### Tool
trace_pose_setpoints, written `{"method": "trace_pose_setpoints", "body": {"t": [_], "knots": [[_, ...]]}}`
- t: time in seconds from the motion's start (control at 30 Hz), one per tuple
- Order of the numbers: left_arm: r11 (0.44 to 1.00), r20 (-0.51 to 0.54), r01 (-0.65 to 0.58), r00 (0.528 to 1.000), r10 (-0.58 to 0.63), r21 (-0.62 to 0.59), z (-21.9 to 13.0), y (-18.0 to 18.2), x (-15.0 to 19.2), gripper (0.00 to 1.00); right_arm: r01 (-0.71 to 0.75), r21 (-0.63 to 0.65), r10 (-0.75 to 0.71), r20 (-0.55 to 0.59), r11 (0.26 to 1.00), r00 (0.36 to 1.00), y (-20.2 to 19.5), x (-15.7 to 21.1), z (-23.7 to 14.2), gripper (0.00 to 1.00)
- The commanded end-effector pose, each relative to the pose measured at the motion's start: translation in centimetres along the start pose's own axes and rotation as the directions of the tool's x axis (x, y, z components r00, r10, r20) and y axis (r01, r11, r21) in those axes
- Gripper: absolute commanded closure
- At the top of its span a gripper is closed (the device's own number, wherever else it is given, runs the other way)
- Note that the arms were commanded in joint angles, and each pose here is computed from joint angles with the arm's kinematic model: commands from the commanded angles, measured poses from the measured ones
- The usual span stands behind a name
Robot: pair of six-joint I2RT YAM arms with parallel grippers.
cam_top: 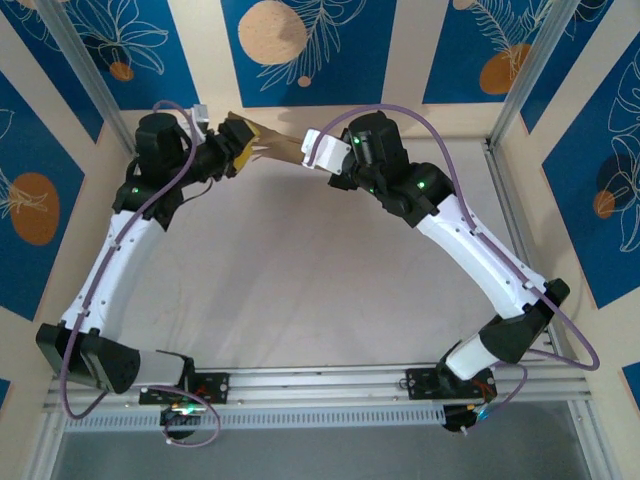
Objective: Fold the paper box
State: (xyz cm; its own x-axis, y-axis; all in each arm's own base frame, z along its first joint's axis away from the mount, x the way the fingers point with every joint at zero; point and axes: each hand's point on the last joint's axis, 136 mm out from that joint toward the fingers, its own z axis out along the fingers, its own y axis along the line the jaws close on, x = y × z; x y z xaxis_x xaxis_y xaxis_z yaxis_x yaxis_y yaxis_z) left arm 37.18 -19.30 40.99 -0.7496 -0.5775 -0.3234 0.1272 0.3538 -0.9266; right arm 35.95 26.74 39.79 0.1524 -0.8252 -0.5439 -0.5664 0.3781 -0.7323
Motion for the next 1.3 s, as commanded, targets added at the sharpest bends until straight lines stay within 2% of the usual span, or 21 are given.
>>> {"method": "trace_pose_setpoints", "body": {"t": [0.0, 0.13, 0.37, 0.63, 0.93, 1.13, 1.27], "knots": [[0.996, -0.04, -0.013, 0.999, 0.016, 0.088, -0.1, -2.7, 1.6, 0.45, -0.005, 0.02, 0.005, 0.042, 1.0, 0.999, -0.8, -0.9, -0.6, 1.0], [0.996, -0.063, -0.011, 0.998, 0.017, 0.091, 0.2, -2.7, 2.6, 0.55, -0.022, 0.041, 0.021, 0.028, 0.999, 0.999, -1.6, -0.8, -0.2, 1.0], [0.996, -0.082, 0.017, 0.997, -0.01, 0.09, 0.6, -2.0, 3.9, 0.57, -0.048, 0.048, 0.047, 0.018, 0.998, 0.999, -2.5, -1.4, 0.5, 1.0], [0.997, -0.084, -0.007, 0.996, 0.013, 0.075, 1.8, -2.0, 3.9, 0.53, 0.013, 0.005, -0.013, 0.047, 1.0, 0.999, -0.2, -3.2, 0.7, 1.0], [0.997, -0.077, -0.011, 0.997, 0.017, 0.071, 3.0, -2.1, 3.1, 0.53, 0.049, -0.048, -0.044, 0.106, 0.998, 0.993, 2.3, -4.4, -0.5, 1.0], [0.993, -0.062, -0.036, 0.997, 0.043, 0.108, 2.4, -3.1, 3.0, 0.51, 0.049, -0.045, -0.046, 0.065, 0.998, 0.997, 2.5, -3.4, 0.1, 1.0], [0.992, -0.067, -0.062, 0.995, 0.069, 0.108, 1.6, -3.4, 3.1, 0.49, 0.022, 0.008, -0.023, 0.033, 1.0, 0.999, 0.7, -2.6, 0.4, 1.0]]}}
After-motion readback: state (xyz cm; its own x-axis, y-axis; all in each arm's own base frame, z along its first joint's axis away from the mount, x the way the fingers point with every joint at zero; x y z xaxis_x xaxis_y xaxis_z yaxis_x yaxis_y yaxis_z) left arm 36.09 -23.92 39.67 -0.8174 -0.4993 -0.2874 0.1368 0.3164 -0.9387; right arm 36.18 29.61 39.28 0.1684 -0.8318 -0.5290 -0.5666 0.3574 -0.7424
